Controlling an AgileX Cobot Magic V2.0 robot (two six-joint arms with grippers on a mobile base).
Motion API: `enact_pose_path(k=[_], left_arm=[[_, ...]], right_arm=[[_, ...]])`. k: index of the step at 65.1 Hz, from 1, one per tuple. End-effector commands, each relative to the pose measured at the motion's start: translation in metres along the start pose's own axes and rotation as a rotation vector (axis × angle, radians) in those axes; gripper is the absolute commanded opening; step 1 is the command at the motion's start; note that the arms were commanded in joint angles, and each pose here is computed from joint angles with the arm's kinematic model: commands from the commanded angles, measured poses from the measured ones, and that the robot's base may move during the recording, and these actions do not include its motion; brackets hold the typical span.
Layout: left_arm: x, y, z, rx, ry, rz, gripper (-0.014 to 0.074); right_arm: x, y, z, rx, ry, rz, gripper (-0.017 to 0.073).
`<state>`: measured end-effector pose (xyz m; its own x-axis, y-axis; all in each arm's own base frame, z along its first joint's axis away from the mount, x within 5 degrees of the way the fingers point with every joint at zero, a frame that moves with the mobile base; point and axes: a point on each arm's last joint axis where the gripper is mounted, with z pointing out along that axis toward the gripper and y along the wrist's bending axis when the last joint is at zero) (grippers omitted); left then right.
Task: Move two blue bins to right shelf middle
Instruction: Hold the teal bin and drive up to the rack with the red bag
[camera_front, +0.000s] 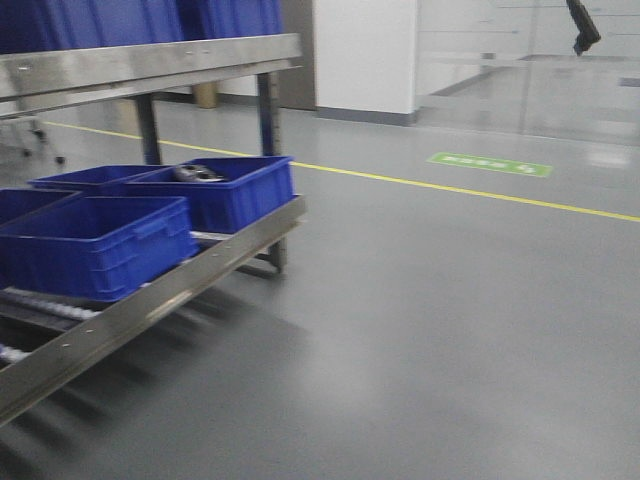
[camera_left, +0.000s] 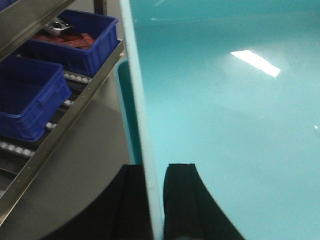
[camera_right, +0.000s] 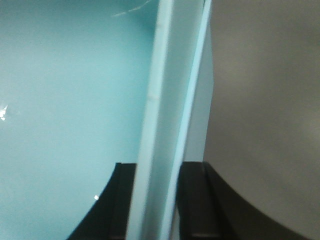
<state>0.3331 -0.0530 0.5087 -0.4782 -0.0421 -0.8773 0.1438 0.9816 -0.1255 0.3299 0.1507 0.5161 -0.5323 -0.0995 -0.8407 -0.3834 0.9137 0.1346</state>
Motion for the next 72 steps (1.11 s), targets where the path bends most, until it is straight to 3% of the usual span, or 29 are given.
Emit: enact_pose_path(k=[1,72], left_arm=[[-0.0086,-0.0013,-0.0117,0.008,-0.077,0.014,-0.0111],[-0.0086,-0.0013,-0.0117,0.008,-0.077,0.014,-0.0111]], right_arm=[[-0.0134,0.0027,-0.0170,-0.021,-0.138,-0.002,-0.0154],[-0.0134,0.0027,-0.0170,-0.021,-0.138,-0.002,-0.0154]])
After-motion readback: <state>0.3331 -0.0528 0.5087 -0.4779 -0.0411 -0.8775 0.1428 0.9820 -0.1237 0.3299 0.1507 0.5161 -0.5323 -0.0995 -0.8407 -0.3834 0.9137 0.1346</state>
